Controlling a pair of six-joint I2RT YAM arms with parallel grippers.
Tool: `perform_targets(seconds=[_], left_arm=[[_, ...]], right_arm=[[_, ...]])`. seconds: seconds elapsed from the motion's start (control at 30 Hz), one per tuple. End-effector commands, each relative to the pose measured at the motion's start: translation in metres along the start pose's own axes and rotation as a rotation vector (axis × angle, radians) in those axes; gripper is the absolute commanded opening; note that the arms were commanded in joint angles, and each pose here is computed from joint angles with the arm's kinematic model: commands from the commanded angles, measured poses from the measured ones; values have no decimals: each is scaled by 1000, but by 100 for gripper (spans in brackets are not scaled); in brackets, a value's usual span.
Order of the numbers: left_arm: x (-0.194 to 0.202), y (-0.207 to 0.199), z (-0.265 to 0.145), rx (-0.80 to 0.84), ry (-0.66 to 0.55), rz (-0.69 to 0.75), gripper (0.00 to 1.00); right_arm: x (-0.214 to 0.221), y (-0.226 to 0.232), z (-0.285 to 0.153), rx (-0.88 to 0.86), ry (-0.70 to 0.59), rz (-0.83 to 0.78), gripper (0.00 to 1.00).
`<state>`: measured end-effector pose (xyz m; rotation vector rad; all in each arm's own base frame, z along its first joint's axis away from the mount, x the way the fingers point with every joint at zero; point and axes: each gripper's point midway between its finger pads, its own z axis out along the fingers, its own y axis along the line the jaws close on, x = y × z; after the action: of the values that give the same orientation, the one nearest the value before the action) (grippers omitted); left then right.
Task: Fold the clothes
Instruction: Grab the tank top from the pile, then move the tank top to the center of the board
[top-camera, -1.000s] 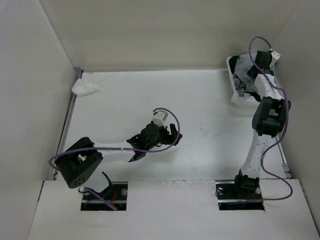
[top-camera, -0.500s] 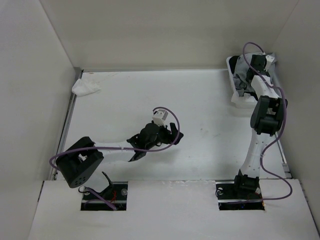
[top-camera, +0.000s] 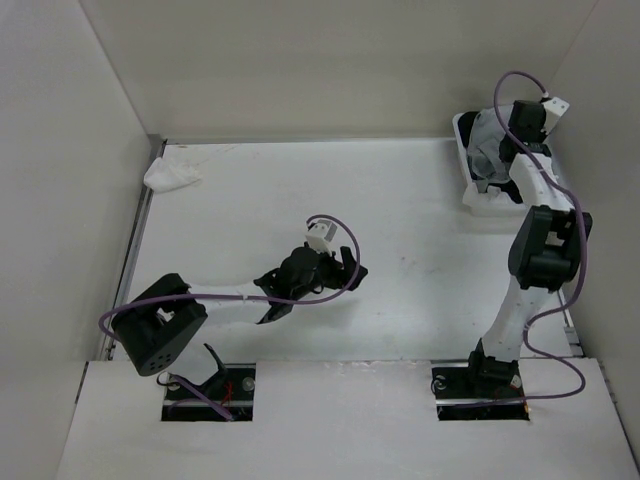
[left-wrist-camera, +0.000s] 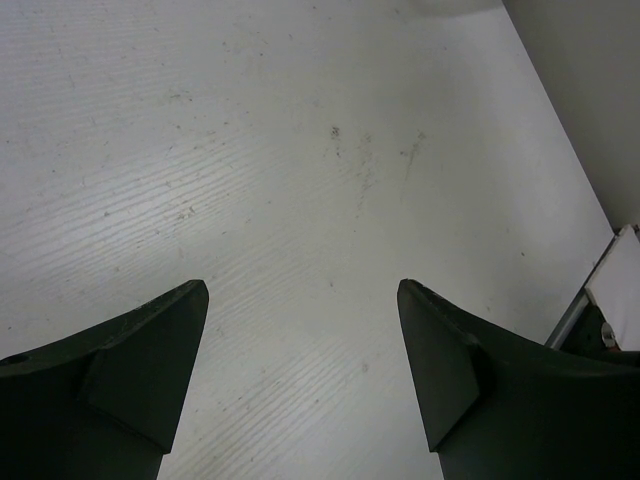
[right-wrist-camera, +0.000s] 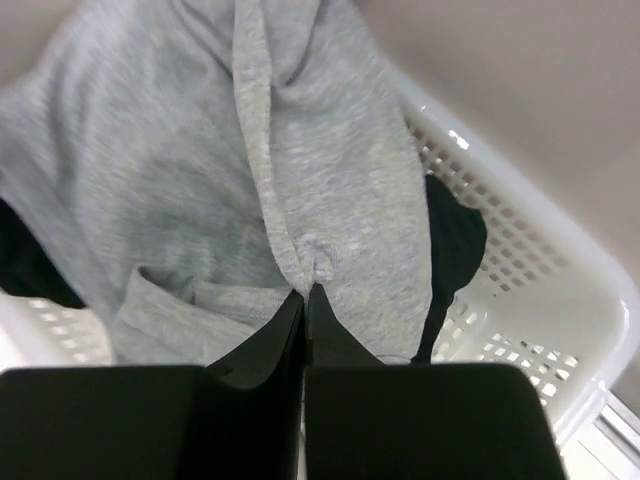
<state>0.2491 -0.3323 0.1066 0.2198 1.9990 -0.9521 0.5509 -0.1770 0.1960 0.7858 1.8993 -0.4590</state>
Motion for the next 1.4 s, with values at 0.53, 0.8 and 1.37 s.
perform_targets(seconds=[0.53,0.8,1.37], left_arm=[[-128,33,-74,-105,-364,-168,74],[-164,65,-137,-194,-523,-239,75],[-79,115,-78,-391,-223,-201,59]], right_arm=[[-252,57,-573,-1115,-695,473,2],[-141,90,-571,-1241,-430,420,4],[21,316,-278,-800,139,513,47]])
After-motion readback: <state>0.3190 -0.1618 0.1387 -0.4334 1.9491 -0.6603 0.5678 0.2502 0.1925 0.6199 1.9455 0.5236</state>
